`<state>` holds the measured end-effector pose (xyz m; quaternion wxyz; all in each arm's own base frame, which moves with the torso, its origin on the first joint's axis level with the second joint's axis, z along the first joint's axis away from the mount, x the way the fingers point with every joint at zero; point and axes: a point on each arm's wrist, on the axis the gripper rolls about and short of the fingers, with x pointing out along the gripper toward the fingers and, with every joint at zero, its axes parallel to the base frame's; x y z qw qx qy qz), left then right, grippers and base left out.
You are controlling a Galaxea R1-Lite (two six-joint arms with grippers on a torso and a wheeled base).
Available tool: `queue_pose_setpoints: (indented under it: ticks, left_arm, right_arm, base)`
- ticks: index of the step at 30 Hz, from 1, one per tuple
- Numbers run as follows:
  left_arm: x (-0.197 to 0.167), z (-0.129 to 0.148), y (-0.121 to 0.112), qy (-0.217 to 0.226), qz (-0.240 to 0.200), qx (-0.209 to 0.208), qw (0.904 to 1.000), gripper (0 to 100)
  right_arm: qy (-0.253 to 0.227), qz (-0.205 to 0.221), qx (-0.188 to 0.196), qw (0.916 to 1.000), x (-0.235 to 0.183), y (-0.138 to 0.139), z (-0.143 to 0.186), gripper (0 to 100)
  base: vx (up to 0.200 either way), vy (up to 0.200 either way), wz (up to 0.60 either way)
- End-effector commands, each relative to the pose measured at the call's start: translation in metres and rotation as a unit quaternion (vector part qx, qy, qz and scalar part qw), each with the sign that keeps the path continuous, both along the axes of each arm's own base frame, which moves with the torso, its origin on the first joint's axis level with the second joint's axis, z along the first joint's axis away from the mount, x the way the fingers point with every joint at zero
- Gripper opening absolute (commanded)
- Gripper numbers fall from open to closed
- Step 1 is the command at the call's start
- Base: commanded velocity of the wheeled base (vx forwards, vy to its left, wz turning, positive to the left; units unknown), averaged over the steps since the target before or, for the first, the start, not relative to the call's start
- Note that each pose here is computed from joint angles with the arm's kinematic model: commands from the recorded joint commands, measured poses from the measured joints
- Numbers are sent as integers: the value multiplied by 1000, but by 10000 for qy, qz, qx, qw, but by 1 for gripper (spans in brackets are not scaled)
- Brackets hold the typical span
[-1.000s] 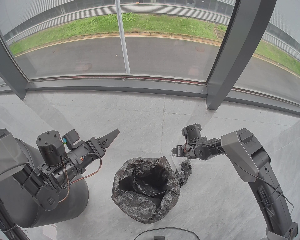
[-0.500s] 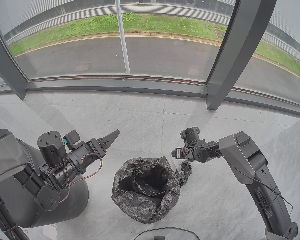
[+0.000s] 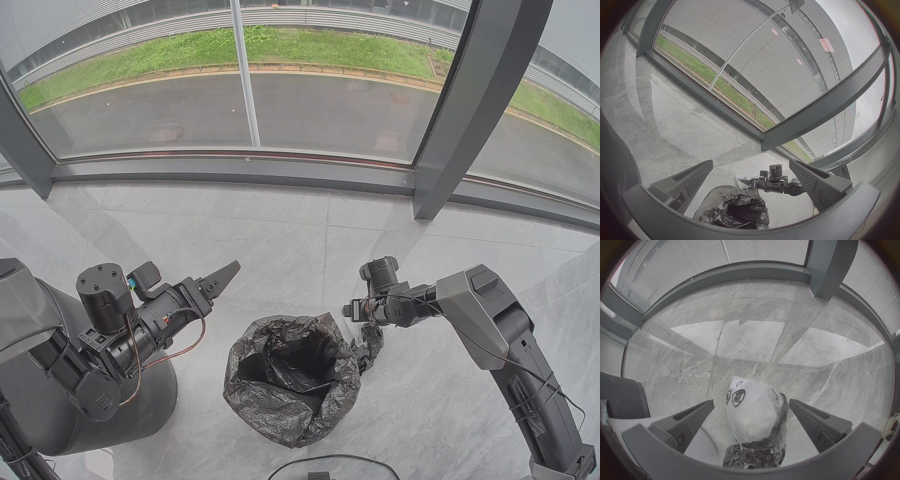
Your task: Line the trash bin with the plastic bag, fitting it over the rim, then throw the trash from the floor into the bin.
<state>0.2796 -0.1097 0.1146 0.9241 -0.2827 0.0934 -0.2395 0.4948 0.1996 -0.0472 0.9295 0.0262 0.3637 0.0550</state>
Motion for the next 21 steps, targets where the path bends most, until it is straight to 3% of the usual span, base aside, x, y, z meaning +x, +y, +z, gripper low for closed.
queue_pose_setpoints:
  ticks: [1, 19, 20, 21]
  left_arm:
    - [0, 1, 0, -17, 1, -9, 10000, 100]
    - [2, 1, 3, 14, 58, -95, 9999, 100]
    - [2, 2, 3, 26, 60, -147, 9999, 100]
    - [2, 2, 3, 33, 60, -160, 9998, 100]
  right_arm:
    - [109, 24, -28, 9999, -2, 0, 1, 100]
    - [259, 27, -89, 9996, -3, -2, -10, 100]
    - [266, 27, -92, 9996, -3, -2, -11, 0]
    - [266, 27, -92, 9996, -3, -2, -11, 0]
  base:
    - [0, 0, 0]
    - [0, 0, 0]
    - [0, 0, 0]
    - [0, 0, 0]
